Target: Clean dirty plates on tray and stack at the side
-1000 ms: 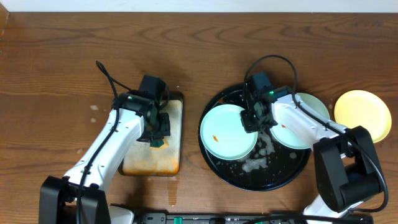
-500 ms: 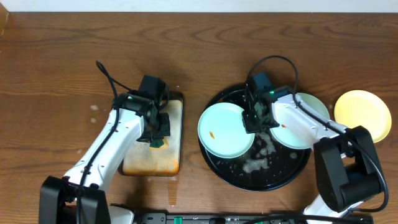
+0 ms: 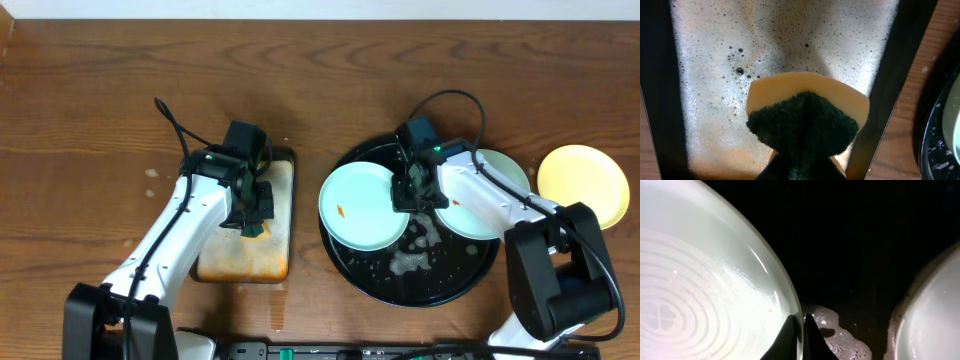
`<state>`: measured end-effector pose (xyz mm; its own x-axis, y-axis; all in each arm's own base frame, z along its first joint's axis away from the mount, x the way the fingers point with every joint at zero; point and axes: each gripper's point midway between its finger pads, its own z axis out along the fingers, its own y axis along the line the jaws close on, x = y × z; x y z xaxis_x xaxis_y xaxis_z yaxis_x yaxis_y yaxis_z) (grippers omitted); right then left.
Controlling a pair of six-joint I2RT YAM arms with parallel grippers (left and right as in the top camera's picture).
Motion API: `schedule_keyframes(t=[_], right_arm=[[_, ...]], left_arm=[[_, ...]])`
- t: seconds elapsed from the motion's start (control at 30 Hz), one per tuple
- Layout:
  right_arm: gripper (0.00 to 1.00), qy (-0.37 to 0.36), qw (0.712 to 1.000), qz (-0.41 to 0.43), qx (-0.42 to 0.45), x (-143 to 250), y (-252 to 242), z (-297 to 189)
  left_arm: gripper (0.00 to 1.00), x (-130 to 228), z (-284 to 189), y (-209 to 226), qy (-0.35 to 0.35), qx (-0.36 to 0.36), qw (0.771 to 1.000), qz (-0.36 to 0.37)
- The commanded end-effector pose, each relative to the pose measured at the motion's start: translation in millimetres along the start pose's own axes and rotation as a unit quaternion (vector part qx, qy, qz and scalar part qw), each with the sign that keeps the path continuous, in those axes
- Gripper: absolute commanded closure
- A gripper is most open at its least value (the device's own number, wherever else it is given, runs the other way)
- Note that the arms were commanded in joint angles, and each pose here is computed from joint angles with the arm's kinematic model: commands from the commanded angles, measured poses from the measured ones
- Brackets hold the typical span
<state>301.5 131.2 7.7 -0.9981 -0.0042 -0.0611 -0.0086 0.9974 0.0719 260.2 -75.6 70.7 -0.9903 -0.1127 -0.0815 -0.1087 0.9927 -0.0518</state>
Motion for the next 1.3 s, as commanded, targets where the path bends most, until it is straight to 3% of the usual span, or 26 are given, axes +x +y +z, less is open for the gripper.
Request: schedule_keyframes(t=[0.0, 0.7, 1.27], right_arm=[[0.99, -0.006, 0.997, 0.021, 0.071, 0.0, -30.2, 4.3], [0.99, -0.001, 0.992, 0.021, 0.123, 5.2, -48.9, 0.3], [0.99, 0.0, 0.993, 0.021, 0.119, 5.6, -47.4, 0.6]], left_arm=[[0.87, -0.5, -0.8, -0.8, 0.0, 0.0, 1.0, 0.006], [0.88, -10.6, 3.1, 11.5, -0.028, -0.036, 0.999, 0.006], [0.92, 0.9, 73.4, 16.6, -0.077, -0.013, 0.997, -0.008]])
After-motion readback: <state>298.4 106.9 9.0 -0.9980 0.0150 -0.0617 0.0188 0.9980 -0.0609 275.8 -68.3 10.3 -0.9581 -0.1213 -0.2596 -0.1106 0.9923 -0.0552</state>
